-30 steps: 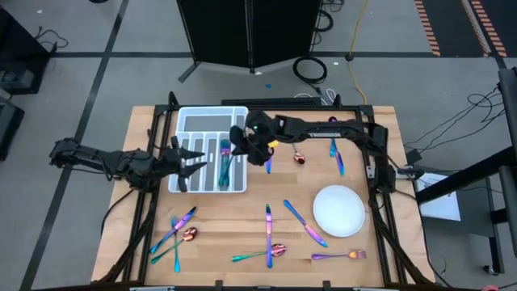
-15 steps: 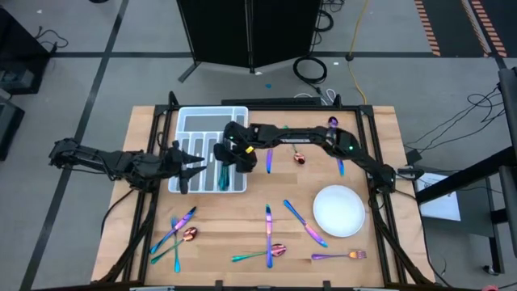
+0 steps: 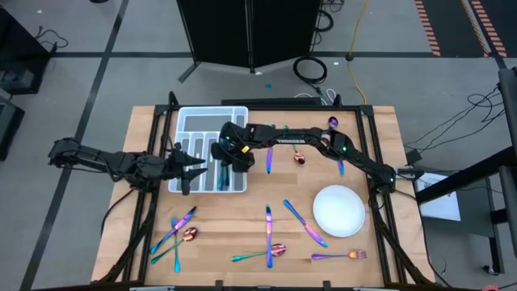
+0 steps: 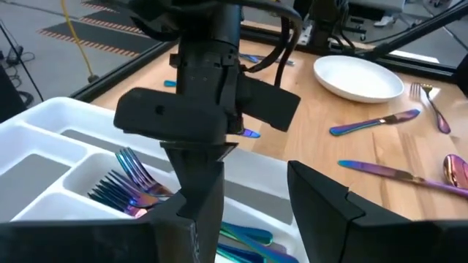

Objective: Sort silverware
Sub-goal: Put the iridescent fork into the white silverware tray

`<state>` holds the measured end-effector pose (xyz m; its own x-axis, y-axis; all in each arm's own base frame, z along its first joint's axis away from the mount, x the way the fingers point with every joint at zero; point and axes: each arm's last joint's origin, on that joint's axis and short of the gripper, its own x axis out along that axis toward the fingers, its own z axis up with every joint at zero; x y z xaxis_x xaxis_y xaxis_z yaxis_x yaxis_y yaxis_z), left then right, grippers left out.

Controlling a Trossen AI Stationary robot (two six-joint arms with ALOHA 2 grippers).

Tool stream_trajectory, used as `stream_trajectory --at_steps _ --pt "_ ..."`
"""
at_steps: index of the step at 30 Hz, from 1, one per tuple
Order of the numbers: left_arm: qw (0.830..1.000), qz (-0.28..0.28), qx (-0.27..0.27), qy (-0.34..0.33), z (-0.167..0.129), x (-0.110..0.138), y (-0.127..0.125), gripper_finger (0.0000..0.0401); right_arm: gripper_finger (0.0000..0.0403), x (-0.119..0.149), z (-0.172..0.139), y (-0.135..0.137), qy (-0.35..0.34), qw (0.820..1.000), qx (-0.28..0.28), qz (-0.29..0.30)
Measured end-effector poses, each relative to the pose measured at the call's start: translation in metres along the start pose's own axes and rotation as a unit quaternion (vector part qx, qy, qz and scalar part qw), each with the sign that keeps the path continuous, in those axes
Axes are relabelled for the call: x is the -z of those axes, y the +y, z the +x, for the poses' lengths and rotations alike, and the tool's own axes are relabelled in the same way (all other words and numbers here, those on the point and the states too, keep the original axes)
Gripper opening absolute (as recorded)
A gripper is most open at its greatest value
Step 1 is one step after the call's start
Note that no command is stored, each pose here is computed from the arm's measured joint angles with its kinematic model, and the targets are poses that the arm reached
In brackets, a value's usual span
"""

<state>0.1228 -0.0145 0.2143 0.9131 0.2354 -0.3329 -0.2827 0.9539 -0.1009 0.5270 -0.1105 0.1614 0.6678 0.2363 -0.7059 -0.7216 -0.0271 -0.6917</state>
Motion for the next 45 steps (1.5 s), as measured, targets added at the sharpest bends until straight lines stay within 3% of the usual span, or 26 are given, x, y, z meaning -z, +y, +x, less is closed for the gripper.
stream_trajectory --at_steps 8,14,23,31,35,37,39,45 --pt "1.0 0.012 0.004 -0.013 0.0 -0.003 -0.001 0.0152 0.0023 0.0 0.0 -0.001 0.003 1.0 0.006 0.003" --pt "1.0 0.016 0.004 -0.016 0.0 -0.003 -0.001 0.0152 0.0057 0.003 0.0 -0.002 0.046 0.999 0.001 -0.025" --pt "1.0 0.016 0.012 -0.014 0.0 -0.003 -0.001 0.0152 0.0104 0.0 0.0 -0.003 0.051 0.998 0.002 -0.023" --pt "0.999 0.01 0.04 -0.007 0.0 -0.003 -0.003 0.0152 0.0108 -0.021 -0.02 -0.023 0.045 0.998 0.023 0.022" --pt "0.996 0.001 0.084 0.006 -0.003 -0.006 -0.006 0.0152 0.0107 -0.03 -0.043 -0.034 0.06 0.992 0.025 0.109" --pt "0.993 -0.01 0.115 0.012 -0.004 -0.009 -0.008 0.0152 0.0107 -0.036 -0.056 -0.04 0.091 0.978 0.03 0.183" --pt "0.99 -0.016 0.14 0.015 -0.006 -0.01 -0.009 0.0152 0.0107 -0.043 -0.069 -0.042 0.125 0.954 0.027 0.271" --pt "0.983 -0.078 0.153 0.057 -0.007 -0.004 -0.014 0.0152 0.0107 -0.068 -0.102 -0.039 0.158 0.832 -0.007 0.531"
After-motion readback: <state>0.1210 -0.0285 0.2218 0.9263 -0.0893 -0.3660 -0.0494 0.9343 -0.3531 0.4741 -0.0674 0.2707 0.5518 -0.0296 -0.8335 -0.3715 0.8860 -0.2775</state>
